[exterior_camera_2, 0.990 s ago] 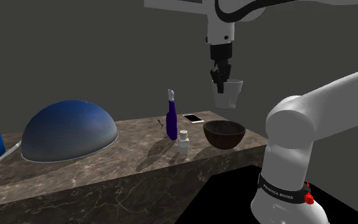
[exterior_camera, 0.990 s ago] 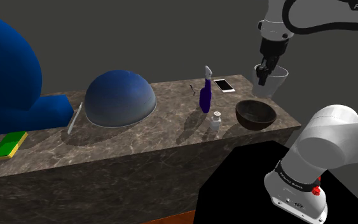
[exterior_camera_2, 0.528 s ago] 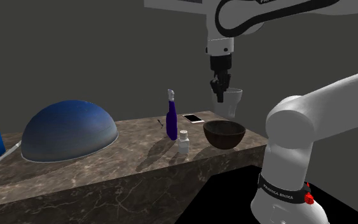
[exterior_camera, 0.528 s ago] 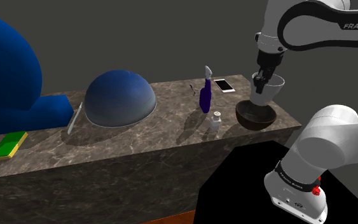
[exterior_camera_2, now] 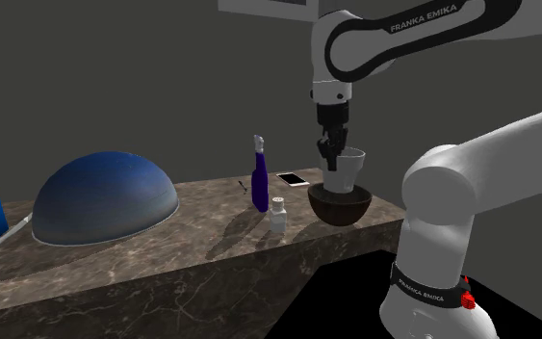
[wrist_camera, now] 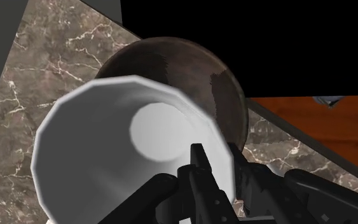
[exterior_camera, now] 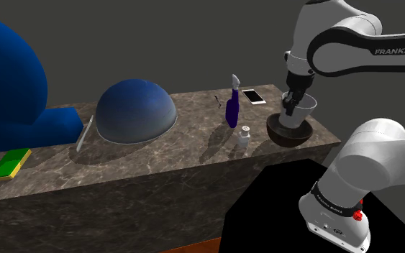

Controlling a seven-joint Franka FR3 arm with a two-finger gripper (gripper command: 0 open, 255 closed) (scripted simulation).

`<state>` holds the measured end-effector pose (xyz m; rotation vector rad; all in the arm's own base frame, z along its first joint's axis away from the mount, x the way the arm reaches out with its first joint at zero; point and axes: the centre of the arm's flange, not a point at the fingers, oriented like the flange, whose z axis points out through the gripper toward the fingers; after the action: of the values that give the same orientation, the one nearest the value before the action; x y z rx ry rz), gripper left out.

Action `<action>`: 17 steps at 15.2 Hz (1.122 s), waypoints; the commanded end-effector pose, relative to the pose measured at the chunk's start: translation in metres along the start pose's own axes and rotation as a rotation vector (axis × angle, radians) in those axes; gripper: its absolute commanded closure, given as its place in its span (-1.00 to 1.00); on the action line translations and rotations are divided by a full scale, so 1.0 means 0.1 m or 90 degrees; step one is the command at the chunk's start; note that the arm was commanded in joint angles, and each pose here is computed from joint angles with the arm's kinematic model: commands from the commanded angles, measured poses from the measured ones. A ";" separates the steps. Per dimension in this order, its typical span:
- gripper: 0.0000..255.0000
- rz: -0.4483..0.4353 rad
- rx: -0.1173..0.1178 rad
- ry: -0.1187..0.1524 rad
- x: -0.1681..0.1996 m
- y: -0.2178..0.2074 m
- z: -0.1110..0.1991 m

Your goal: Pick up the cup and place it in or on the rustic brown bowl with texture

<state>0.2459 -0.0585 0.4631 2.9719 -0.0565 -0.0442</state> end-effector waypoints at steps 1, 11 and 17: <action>1.00 0.000 0.000 0.001 0.00 -0.01 0.09; -1.00 0.000 0.000 0.001 0.00 -0.01 0.09; -1.00 0.000 0.000 0.001 0.00 -0.01 -0.31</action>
<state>0.2479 -0.0550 0.4811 2.9716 -0.0567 -0.0413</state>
